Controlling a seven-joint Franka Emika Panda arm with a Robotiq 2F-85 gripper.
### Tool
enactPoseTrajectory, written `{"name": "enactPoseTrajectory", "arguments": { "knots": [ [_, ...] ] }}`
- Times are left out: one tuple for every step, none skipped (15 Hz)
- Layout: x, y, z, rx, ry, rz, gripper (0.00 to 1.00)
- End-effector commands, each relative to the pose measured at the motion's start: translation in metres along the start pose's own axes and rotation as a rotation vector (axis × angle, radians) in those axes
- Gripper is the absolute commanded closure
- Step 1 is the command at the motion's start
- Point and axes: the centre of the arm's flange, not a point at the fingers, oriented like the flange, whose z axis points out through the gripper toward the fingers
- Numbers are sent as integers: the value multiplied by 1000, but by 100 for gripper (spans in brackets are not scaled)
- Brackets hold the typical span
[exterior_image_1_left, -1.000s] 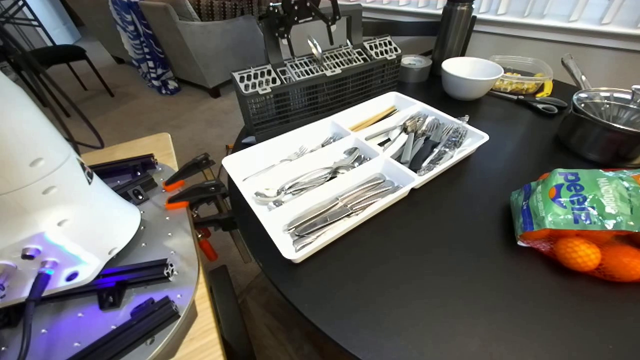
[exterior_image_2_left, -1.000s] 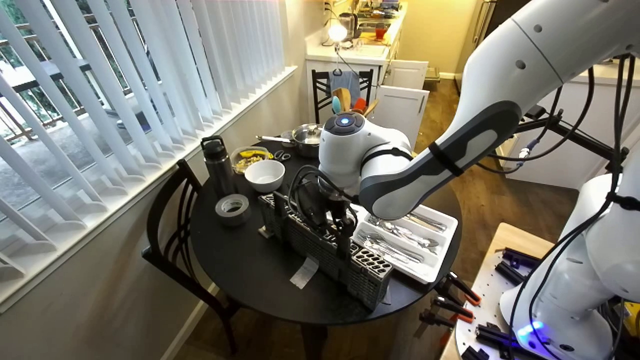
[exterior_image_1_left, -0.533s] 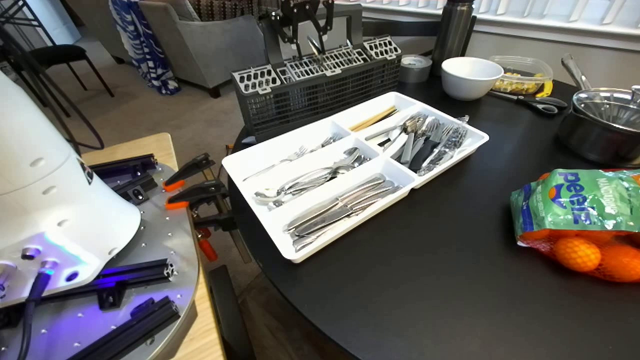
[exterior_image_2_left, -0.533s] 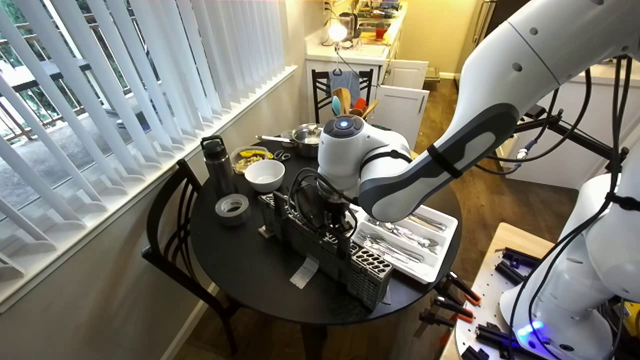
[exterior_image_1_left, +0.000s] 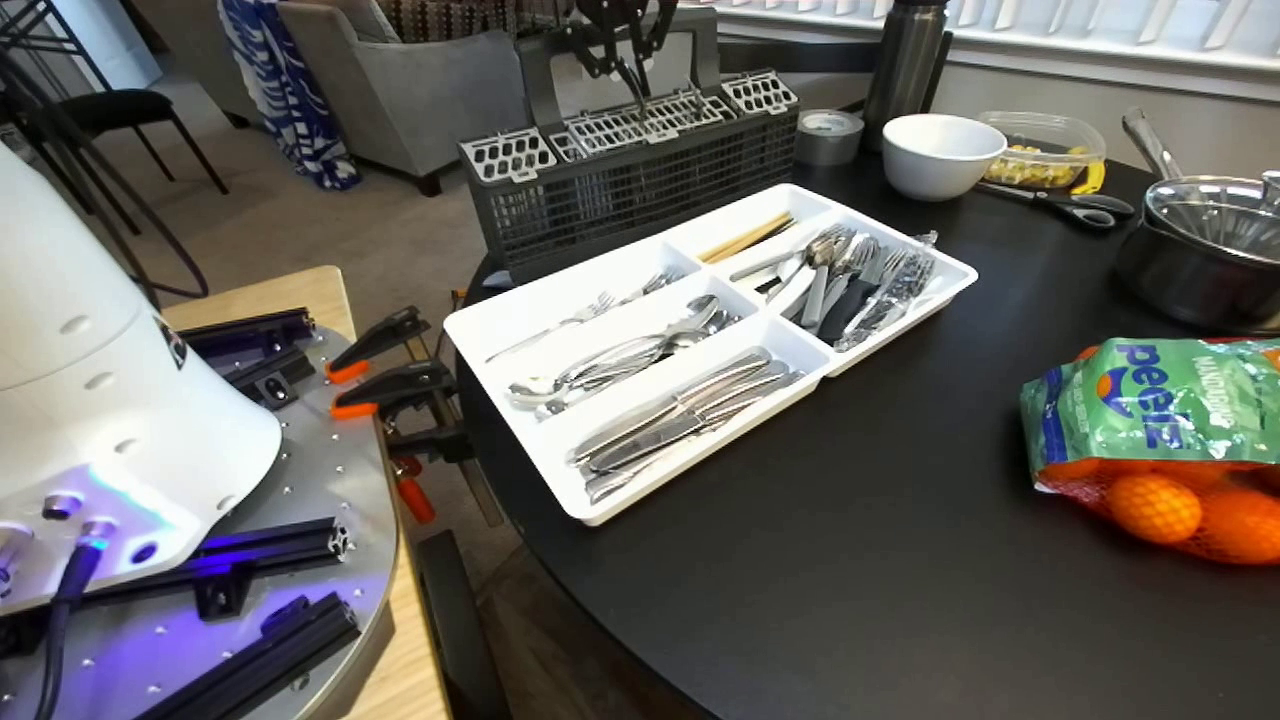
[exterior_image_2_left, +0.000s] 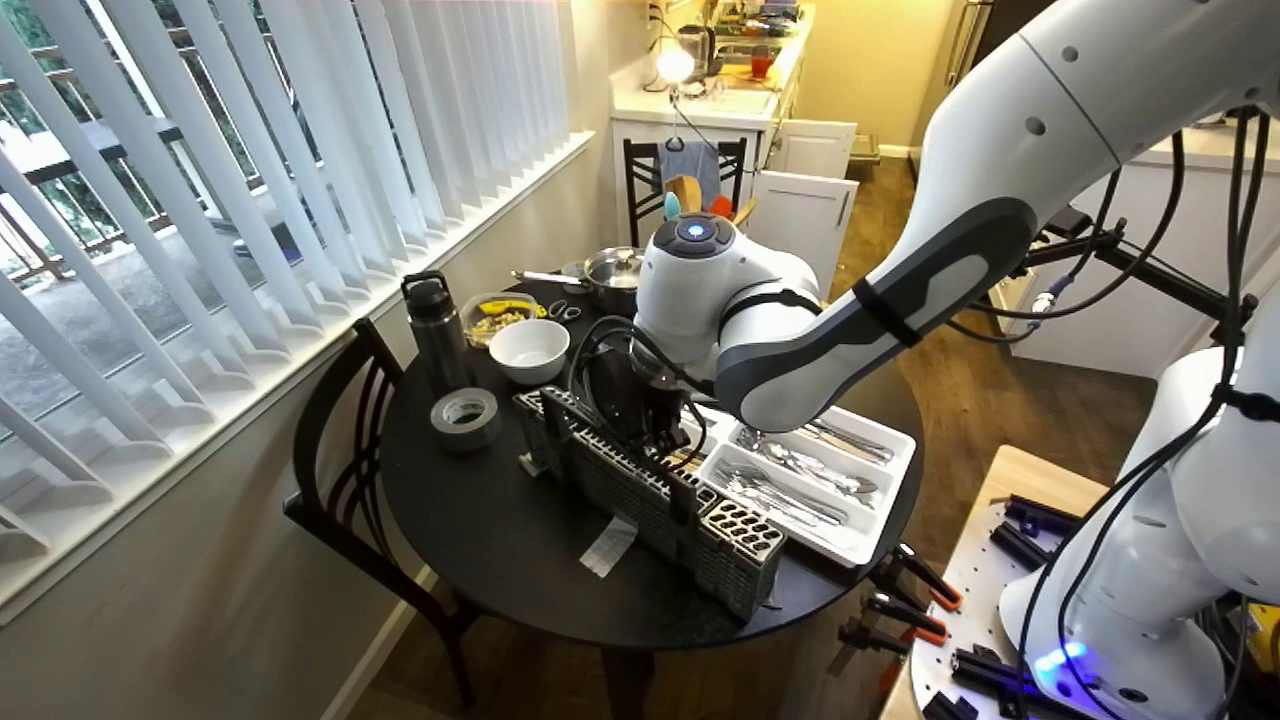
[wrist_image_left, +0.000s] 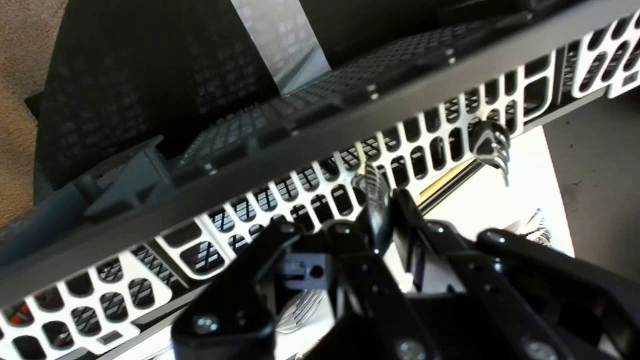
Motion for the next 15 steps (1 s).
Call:
{"name": "enactPoseTrajectory", "arguments": {
  "knots": [
    [5, 6, -14, 43, -33, -17, 97],
    [5, 5, -18, 59, -40, -20, 97],
    [5, 5, -23, 77, -42, -19, 97],
    [6, 5, -28, 88, -48, -28, 97],
    [6, 4, -35, 104, -51, -29, 97],
    [7, 4, -40, 115, -53, -32, 97],
    [8, 4, -47, 130, -54, -34, 97],
    [9, 5, -54, 137, -51, -34, 97],
    [9, 6, -60, 139, -53, -29, 97],
    [9, 6, -66, 142, -49, -10, 97],
    [9, 8, -72, 142, -55, 0, 97],
    [11, 9, -79, 149, -61, 6, 97],
    [13, 8, -87, 157, -68, 19, 97],
    [15, 9, -94, 166, -75, 25, 97],
    [18, 8, -101, 175, -81, 35, 97]
  ]
}}
